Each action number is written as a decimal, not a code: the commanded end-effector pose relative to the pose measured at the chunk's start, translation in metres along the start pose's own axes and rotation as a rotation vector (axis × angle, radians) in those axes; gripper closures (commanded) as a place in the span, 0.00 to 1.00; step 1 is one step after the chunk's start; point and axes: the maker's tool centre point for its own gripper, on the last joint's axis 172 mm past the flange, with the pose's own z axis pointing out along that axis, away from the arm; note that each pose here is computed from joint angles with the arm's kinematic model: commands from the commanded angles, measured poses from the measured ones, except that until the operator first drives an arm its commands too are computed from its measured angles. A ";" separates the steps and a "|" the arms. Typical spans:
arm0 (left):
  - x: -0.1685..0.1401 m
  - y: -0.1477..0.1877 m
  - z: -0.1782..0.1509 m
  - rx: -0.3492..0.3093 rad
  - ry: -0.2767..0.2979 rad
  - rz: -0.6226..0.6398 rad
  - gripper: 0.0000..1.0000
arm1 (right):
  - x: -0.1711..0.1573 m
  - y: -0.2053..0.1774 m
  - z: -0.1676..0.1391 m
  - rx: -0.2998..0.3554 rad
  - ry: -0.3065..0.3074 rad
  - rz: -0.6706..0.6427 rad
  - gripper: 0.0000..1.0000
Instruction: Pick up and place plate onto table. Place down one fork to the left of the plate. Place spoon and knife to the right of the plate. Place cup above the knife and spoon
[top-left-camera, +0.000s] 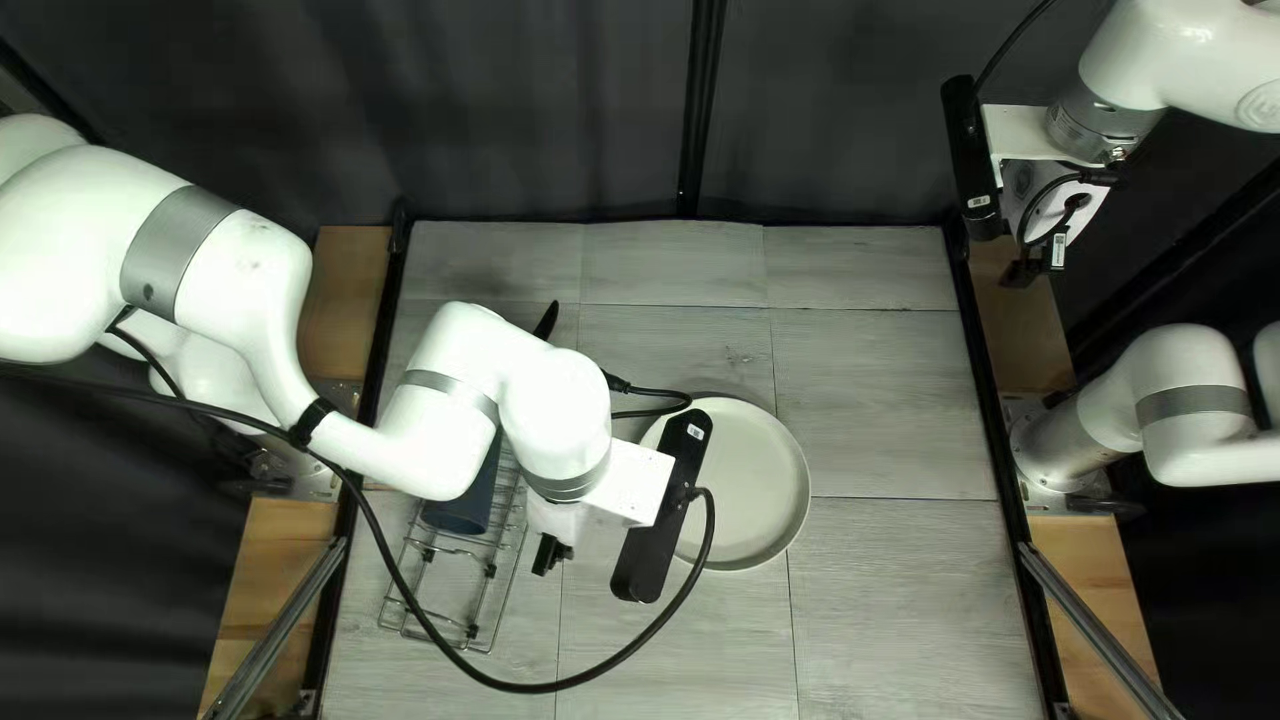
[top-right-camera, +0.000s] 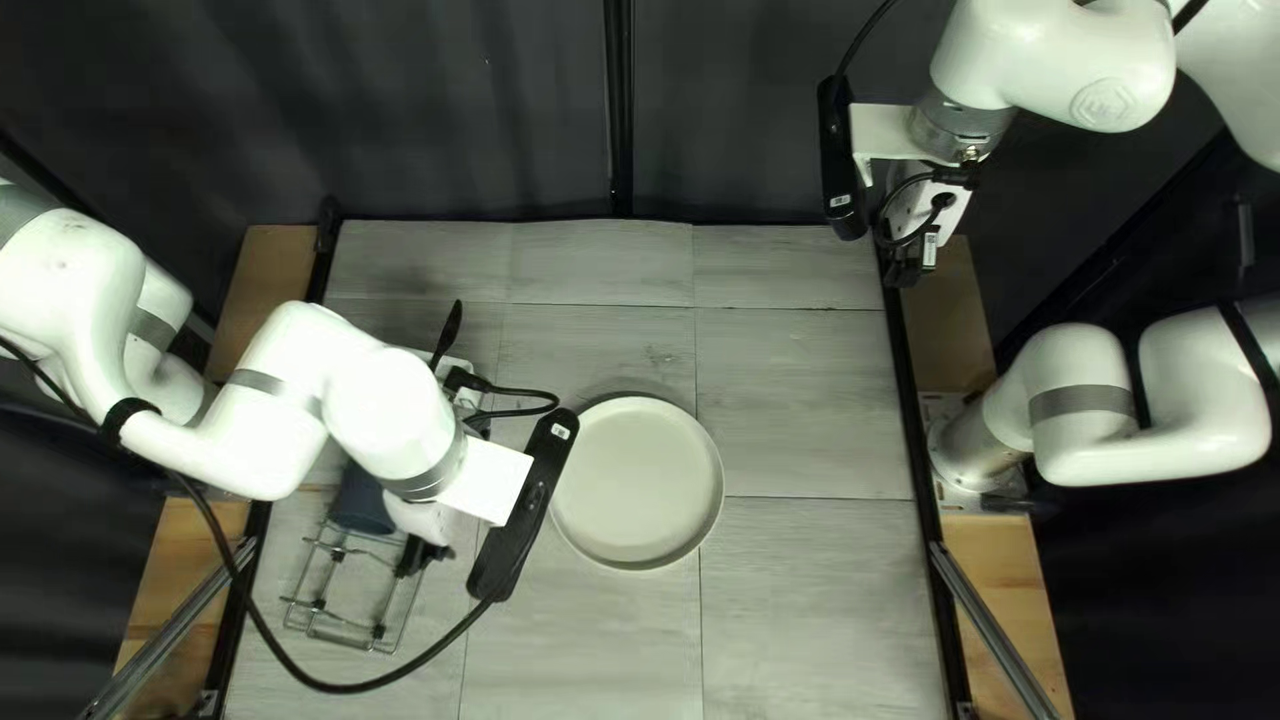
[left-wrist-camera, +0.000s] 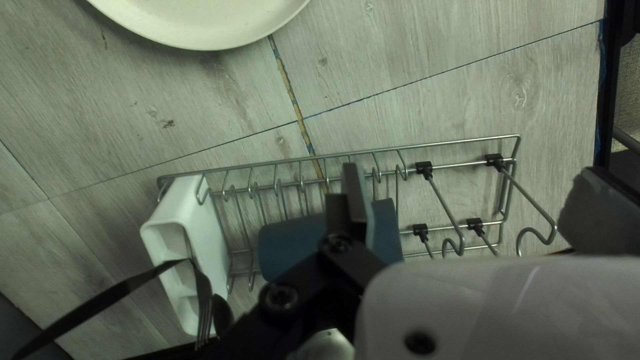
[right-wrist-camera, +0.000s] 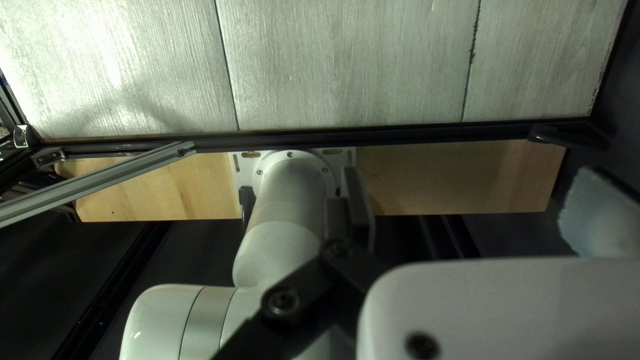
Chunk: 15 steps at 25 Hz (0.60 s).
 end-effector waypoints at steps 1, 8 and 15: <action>-0.041 -0.030 -0.012 0.086 -0.051 -0.048 0.00 | 0.000 0.000 0.000 0.000 0.000 0.000 0.00; -0.125 -0.096 -0.003 0.182 -0.114 -0.133 0.00 | 0.000 0.000 0.000 0.000 0.000 0.000 0.00; -0.160 -0.144 0.035 0.222 -0.140 -0.207 0.00 | 0.000 0.000 0.000 0.000 0.000 0.000 0.00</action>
